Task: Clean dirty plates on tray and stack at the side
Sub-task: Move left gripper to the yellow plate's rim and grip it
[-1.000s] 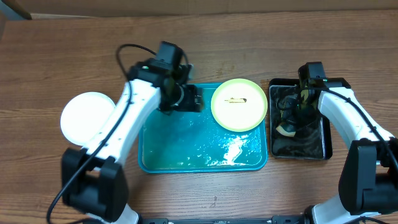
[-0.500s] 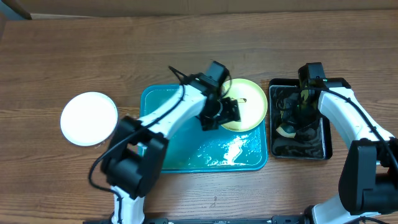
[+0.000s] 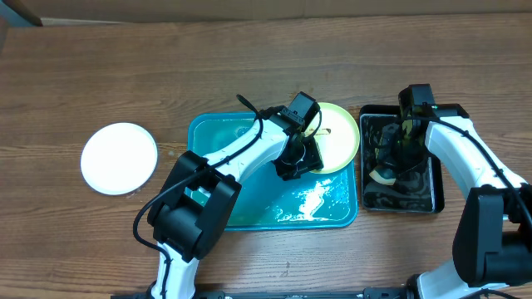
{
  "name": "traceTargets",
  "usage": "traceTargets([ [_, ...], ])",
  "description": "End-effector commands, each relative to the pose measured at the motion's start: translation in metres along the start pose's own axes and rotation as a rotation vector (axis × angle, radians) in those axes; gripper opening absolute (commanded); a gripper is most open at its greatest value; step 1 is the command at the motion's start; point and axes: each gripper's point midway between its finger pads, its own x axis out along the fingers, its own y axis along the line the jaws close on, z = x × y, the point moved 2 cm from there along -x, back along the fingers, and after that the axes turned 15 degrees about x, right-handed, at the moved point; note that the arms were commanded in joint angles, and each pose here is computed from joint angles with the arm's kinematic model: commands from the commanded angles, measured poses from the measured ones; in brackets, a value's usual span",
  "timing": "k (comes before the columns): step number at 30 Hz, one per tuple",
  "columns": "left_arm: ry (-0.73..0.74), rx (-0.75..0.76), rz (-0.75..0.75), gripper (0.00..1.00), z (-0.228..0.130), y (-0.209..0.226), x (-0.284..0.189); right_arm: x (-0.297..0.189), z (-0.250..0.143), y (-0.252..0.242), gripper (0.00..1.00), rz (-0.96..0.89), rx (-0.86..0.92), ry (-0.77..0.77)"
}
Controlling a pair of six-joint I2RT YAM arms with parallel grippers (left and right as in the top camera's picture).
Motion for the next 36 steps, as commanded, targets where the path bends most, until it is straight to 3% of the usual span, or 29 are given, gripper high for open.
traceTargets([
  [1,-0.015,-0.020,0.022,0.40,0.007,0.006,0.000,-0.012,0.007,0.004,0.08,0.018,-0.005,-0.042],
  [7,0.011,-0.043,0.043,0.29,0.002,0.014,-0.001,-0.012,0.007,0.004,0.08,0.018,-0.005,-0.043],
  [9,0.023,-0.057,0.053,0.19,0.001,0.018,-0.003,-0.012,0.007,0.004,0.08,0.018,-0.005,-0.043],
  [15,0.064,-0.122,0.088,0.04,-0.001,0.040,-0.010,-0.012,0.007,0.004,0.08,0.018,-0.005,-0.043],
  [25,0.084,-0.219,0.243,0.04,0.001,0.102,-0.039,-0.012,0.007,0.004,0.08,0.018,-0.007,-0.043],
  [31,0.031,-0.141,0.308,0.04,0.008,0.125,-0.073,-0.010,-0.003,0.016,0.06,0.073,-0.123,-0.005],
  [36,-0.043,-0.025,0.326,0.04,0.009,0.124,-0.108,-0.001,0.007,0.018,0.06,0.064,-0.113,-0.076],
])
